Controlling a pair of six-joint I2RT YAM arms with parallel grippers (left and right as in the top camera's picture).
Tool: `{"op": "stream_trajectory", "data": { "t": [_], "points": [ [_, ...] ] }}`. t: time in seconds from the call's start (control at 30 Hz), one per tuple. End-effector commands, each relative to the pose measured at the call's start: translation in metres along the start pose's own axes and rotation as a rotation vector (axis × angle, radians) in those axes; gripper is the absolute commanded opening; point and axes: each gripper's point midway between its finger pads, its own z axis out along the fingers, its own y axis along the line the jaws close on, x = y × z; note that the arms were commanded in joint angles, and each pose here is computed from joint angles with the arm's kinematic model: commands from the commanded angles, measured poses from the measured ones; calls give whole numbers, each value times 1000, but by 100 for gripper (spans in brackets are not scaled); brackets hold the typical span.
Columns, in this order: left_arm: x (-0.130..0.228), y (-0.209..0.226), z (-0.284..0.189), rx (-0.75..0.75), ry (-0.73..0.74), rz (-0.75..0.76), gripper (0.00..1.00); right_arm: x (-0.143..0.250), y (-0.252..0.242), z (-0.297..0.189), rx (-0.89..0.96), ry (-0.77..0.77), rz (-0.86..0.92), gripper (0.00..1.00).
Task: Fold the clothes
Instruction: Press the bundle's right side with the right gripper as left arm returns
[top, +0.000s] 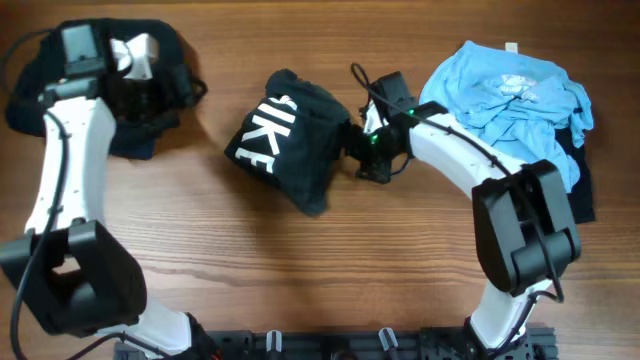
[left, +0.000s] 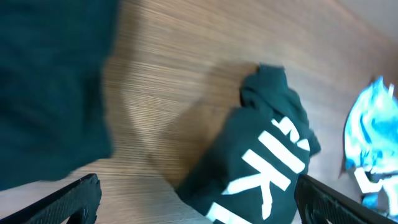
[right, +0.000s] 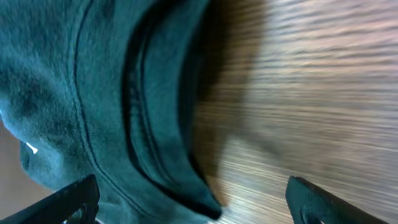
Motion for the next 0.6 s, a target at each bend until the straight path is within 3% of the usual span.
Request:
{"op": "stream_trajectory", "data": {
  "t": [0.0,0.27,0.37,0.47,0.57],
  "points": [
    [-13,8,-24,14,-64,-94,100,9,11,13,-26,9,41,96],
    [-12,10,-25,18,-57,-106,100,-3,14,15,-18,-61,-5,93],
    [-4,-6,-26,109,-19,-114,99,-15,-2,8,70,-126,-56,91],
    [16,-36,-22,201,66,-99,98,-35,-7,-27,92,-209,-102,93],
    [44,-80,-2,207,148,59,100,-67,-7,-97,55,-356,-97,99]
  ]
}}
